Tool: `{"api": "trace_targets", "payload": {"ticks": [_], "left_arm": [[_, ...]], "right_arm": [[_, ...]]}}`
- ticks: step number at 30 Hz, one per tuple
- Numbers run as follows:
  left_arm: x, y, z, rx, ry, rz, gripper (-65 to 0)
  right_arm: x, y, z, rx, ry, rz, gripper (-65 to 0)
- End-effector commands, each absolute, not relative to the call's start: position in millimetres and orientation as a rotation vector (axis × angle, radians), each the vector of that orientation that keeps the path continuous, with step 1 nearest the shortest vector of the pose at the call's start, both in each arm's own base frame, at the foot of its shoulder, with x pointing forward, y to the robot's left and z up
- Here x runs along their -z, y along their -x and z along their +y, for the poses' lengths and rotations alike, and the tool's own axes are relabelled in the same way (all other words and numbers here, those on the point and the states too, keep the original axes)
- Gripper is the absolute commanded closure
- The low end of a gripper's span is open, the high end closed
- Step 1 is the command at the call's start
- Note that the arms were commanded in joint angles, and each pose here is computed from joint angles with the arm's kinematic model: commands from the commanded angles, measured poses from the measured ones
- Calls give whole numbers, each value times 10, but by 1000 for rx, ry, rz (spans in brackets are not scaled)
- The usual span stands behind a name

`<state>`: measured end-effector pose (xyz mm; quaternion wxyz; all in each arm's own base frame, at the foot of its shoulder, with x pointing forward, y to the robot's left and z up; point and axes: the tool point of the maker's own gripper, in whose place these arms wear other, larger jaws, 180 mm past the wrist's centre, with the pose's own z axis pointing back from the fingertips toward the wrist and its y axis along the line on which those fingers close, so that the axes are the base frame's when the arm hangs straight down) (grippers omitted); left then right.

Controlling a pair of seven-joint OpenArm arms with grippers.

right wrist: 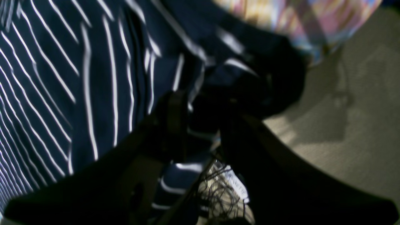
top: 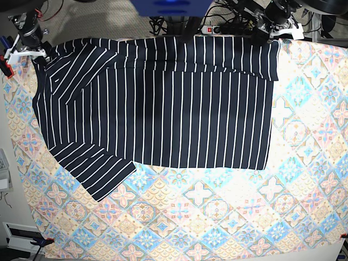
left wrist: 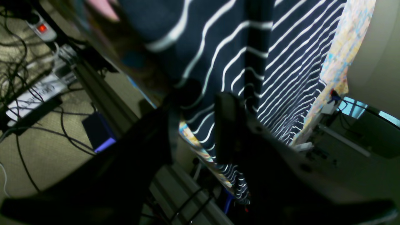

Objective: Fold the T-shirt properly
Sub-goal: 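Drag the held collar edge further toward the robot with both grippers, then release the collar edge and reach both grippers down along the shirt sides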

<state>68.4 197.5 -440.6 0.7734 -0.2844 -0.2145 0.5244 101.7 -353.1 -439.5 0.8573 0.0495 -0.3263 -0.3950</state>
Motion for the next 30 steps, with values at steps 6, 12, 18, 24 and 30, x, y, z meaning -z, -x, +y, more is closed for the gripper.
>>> {"api": "trace_targets", "payload": {"ticks": [6,12,18,24,30], "left_arm": [[4353,-686,1970,-1125,630,-472,-187],[4349,-668,1984,-1121,625,-470,-187],[3945,-1022,2010,-1041,672,-601,-187],[3835,-1113,1982,-1017,690,-631,-187],[3594,-1671,2147,-985,735,-794,-187]], "right_arm": [[4216,-938,-3818,857,-42,-739,-169],[4162,-920,-3892,868,-25,-755,-169],[4099,-1018,-3861,846,-34,-778,-169],[3952,-1228,-3840,816,-46,-837,-169],[3953,-1496,-3710,806,-125,-818,-169]]}}
